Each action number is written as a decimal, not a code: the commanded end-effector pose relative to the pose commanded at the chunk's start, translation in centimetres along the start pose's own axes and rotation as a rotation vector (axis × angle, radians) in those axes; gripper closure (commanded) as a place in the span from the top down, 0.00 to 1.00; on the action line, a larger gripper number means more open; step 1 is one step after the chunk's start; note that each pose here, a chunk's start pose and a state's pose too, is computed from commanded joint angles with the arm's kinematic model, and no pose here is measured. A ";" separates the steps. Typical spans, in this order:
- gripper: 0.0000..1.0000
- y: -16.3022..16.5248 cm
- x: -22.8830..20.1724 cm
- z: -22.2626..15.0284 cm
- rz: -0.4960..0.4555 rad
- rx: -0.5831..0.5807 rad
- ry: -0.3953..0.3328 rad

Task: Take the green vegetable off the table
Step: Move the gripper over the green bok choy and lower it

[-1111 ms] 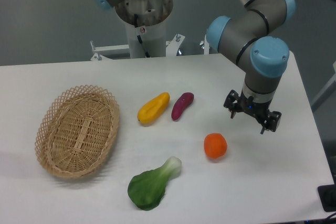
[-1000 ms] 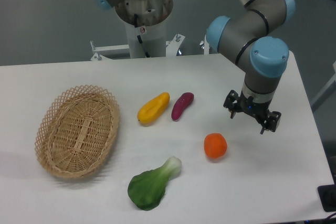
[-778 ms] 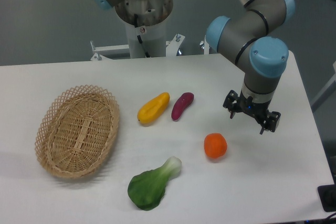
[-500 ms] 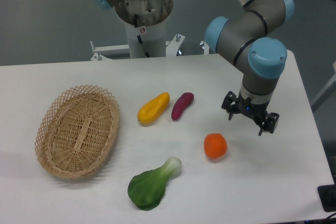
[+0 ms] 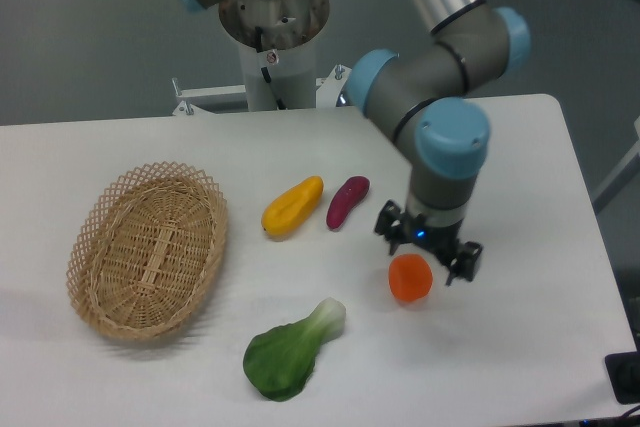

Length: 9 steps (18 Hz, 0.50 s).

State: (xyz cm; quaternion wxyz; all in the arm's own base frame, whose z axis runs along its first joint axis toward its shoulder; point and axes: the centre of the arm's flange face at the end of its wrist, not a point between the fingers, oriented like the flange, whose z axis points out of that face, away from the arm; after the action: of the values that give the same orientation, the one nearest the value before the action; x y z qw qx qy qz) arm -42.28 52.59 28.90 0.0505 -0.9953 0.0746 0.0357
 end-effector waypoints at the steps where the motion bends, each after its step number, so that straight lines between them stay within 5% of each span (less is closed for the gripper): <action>1: 1.00 -0.9 0.8 0.6 0.004 -0.003 0.010; 9: 1.00 -4.3 3.9 4.5 0.029 0.004 0.057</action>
State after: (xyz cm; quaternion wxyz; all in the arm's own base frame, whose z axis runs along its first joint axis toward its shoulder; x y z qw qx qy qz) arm -38.10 56.74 24.49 0.0499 -0.9946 0.0907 0.0078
